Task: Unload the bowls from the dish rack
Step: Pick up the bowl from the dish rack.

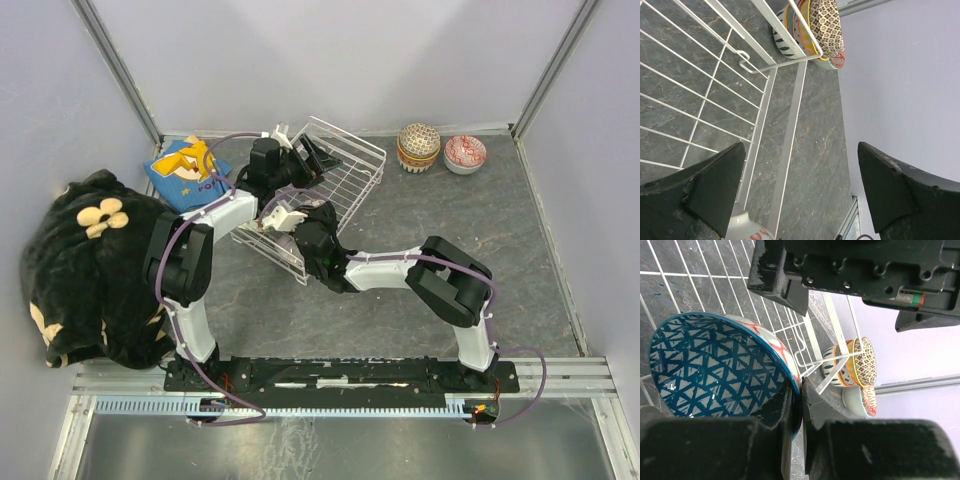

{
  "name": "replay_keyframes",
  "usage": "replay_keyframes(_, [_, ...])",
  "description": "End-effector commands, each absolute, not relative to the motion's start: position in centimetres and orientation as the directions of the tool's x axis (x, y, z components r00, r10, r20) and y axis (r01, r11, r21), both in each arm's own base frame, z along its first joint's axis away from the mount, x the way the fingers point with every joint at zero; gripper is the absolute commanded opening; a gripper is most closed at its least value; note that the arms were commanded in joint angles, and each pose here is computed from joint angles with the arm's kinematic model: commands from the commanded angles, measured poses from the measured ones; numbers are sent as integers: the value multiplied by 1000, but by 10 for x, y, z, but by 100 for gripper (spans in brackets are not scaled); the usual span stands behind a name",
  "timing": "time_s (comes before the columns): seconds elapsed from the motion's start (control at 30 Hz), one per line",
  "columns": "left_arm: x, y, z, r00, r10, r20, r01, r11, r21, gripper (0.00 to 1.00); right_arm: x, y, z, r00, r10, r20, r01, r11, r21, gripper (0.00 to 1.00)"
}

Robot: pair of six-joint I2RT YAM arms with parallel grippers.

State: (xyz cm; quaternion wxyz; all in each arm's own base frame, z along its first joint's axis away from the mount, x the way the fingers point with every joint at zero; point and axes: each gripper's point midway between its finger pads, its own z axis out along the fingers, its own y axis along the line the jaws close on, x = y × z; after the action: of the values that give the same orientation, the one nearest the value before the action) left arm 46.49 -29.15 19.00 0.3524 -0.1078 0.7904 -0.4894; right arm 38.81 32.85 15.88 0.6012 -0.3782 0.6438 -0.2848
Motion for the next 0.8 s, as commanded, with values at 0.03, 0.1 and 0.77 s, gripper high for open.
replay_keyframes(0.03, [472, -300, 214, -721, -525, -453, 212, 455, -865, 99, 394, 328, 166, 3, -848, -529, -146, 523, -839, 1])
replay_keyframes(0.1, [475, -298, 219, -714, -528, -459, 217, 456, -863, 99, 397, 327, 169, -3, -841, -542, -146, 536, -831, 1])
replay_keyframes(0.77, [501, -203, 247, -498, -704, -506, 104, 531, -841, 99, 424, 301, 208, -39, -701, -712, -117, 711, -694, 1])
